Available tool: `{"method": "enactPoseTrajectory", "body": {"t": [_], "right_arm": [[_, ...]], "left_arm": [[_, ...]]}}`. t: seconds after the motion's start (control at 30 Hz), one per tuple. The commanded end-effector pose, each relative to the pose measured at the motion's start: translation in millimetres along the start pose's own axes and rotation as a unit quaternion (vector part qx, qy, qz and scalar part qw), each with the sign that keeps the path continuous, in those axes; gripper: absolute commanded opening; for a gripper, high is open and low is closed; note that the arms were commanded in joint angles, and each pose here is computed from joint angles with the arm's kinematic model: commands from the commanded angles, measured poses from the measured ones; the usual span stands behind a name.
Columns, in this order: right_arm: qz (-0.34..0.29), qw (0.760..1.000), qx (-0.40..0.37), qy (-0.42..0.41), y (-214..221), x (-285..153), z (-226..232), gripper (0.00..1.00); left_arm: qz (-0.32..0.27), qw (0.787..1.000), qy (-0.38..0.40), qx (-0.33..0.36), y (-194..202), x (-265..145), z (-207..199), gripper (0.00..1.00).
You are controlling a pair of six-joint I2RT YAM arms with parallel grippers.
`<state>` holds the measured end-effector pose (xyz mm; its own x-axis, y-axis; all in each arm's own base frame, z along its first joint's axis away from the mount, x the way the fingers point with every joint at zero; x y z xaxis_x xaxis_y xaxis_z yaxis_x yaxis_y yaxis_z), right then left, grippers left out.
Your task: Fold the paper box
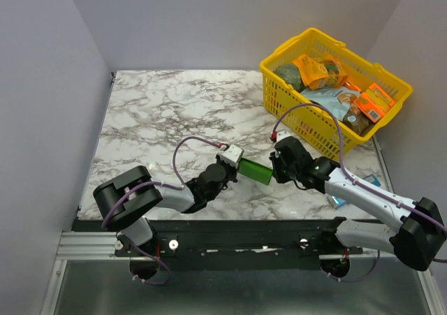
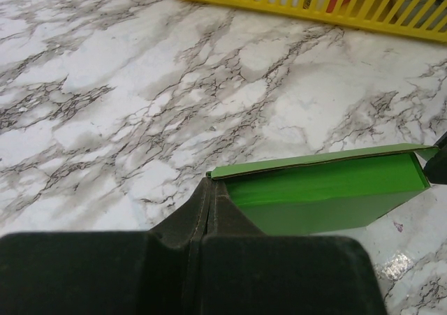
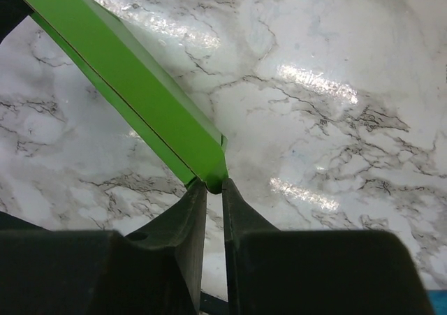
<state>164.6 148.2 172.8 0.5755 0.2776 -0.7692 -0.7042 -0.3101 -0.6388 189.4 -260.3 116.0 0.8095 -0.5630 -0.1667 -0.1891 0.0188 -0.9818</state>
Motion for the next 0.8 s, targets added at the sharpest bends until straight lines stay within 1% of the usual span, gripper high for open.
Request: {"method": "enactPoseTrajectory", "body": {"t": [0.0, 0.1, 0.2, 0.37, 0.4, 0.5, 0.7, 0.77], "right_arm": [[-0.017, 1.000, 0.000, -0.009, -9, -1, 4, 0.26], [-0.022, 1.000, 0.001, -0.006, -10, -5, 3, 0.30], [-0.027, 1.000, 0.001, -0.006, -11, -7, 2, 0.30], [-0.023, 1.000, -0.001, -0.007, -10, -5, 2, 0.19], [-0.022, 1.000, -0.002, -0.008, -10, -4, 3, 0.15], [-0.023, 1.000, -0.001, -0.013, -11, -5, 4, 0.09], [-0.042, 0.999, 0.018, -0.030, -22, -13, 8, 0.01], [-0.041, 0.998, 0.030, -0.037, -24, -13, 11, 0.01]], "left_arm": [[0.114, 0.992, -0.013, 0.060, 45, -18, 12, 0.00], [0.114, 0.992, -0.013, 0.060, 45, -18, 11, 0.00], [0.115, 0.992, -0.013, 0.059, 45, -18, 11, 0.00], [0.114, 0.991, -0.012, 0.062, 45, -17, 10, 0.00], [0.114, 0.991, -0.012, 0.062, 45, -17, 10, 0.00], [0.117, 0.991, -0.010, 0.064, 46, -18, 10, 0.00], [0.123, 0.989, -0.009, 0.076, 50, -19, 7, 0.00], [0.125, 0.989, -0.009, 0.084, 51, -19, 6, 0.00]]}}
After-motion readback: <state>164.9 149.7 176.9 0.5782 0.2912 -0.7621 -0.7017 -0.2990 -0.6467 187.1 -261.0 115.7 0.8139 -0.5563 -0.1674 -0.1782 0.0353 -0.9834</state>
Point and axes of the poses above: each gripper's point midway between its finger pads, its own x axis out along the fingers, its own z axis along the line the jaws close on, y = z × x, the point moved 10 cm from there along -x, back along the fingers, and after that the axes turned 3 degrees about -x, right-handed, at the moved point
